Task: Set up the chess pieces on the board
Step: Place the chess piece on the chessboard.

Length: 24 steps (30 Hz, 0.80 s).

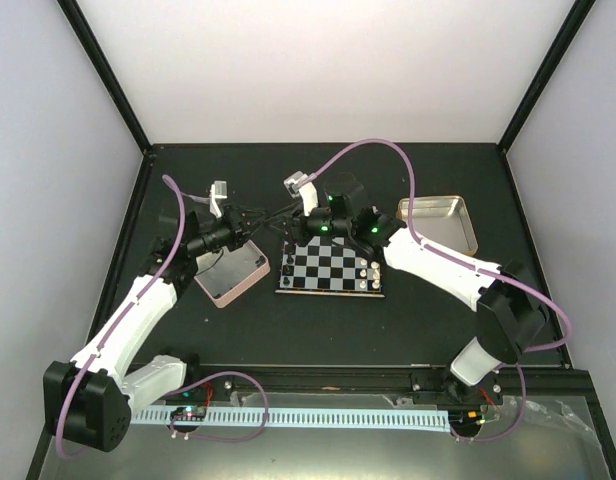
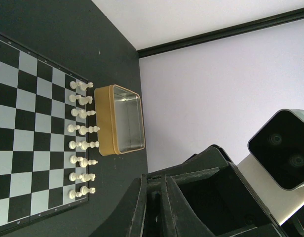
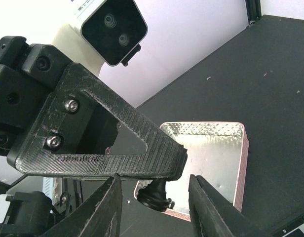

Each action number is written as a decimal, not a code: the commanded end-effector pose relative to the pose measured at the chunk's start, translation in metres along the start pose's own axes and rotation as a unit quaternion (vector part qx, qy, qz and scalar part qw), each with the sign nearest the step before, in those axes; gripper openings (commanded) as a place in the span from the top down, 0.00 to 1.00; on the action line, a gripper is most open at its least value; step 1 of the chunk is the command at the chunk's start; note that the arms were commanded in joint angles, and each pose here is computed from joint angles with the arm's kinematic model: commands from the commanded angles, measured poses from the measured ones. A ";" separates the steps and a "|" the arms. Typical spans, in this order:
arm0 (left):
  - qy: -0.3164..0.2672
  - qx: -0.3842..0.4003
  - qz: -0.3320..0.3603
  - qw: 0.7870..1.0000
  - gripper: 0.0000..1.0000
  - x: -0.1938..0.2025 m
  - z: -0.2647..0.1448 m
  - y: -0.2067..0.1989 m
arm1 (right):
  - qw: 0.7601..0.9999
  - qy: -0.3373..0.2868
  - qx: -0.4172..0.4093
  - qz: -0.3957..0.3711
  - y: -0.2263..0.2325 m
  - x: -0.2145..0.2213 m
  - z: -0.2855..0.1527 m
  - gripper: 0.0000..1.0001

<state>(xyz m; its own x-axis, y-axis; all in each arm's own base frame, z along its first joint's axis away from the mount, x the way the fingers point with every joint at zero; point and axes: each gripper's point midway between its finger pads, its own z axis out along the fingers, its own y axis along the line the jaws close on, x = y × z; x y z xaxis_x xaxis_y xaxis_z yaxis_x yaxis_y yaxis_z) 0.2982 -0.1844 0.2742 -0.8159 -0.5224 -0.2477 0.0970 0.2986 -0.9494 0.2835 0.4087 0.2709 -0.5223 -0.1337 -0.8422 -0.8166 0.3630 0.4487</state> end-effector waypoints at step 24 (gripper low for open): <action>0.037 0.042 0.065 0.996 0.66 0.012 -0.007 -0.035 | 0.997 -0.012 0.036 -0.067 -0.006 -0.005 -0.007 0.99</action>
<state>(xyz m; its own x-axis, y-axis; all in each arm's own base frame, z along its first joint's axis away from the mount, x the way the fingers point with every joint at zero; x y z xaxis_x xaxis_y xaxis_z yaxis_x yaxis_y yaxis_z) 0.2964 -0.1868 0.2808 -0.8203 -0.5061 -0.2664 0.1296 0.2891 -0.9485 0.2815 0.4122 0.2640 -0.4953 -0.1650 -0.8529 -0.8327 0.3701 0.4119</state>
